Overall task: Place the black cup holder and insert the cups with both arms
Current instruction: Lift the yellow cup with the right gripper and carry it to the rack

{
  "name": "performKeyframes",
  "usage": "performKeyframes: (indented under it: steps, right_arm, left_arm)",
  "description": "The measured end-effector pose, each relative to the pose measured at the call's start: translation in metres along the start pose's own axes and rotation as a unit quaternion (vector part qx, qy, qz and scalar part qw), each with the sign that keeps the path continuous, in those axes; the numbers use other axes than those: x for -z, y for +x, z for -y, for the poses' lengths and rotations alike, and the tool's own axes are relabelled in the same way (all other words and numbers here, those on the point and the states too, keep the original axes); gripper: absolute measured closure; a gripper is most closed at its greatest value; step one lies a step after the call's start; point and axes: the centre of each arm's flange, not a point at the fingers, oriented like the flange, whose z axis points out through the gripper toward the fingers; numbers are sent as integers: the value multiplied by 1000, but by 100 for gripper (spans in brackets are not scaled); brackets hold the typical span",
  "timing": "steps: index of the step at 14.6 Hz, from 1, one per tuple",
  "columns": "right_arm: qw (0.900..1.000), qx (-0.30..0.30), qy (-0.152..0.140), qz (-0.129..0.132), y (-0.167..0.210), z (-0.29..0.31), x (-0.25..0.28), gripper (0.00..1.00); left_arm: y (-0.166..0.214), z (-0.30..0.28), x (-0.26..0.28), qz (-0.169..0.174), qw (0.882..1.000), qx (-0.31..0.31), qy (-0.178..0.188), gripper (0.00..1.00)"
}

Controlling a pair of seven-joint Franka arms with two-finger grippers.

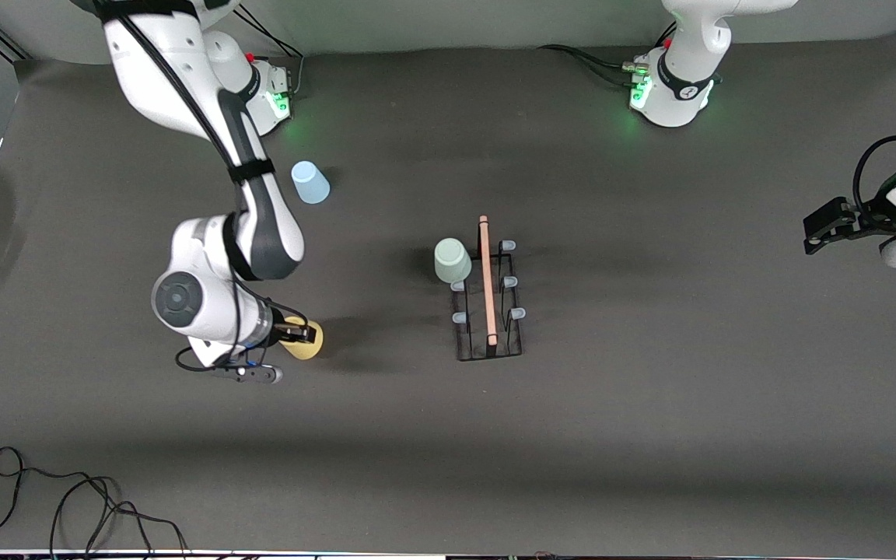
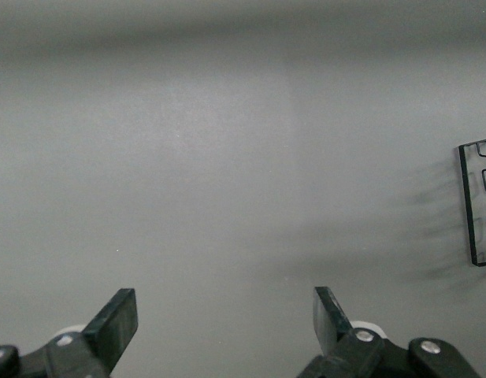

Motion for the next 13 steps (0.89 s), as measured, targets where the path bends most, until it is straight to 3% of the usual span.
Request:
performKeyframes:
  steps: [5,13]
  right_arm:
    - [999,-33,41,-2,-25,39,81,34]
    - [990,-116,70,-29,-86,176,122,34]
  left_arm:
    - [0,-1,0,-1,1000,0,0,0]
    - [0,-2,1,-1,1000,0,0,0]
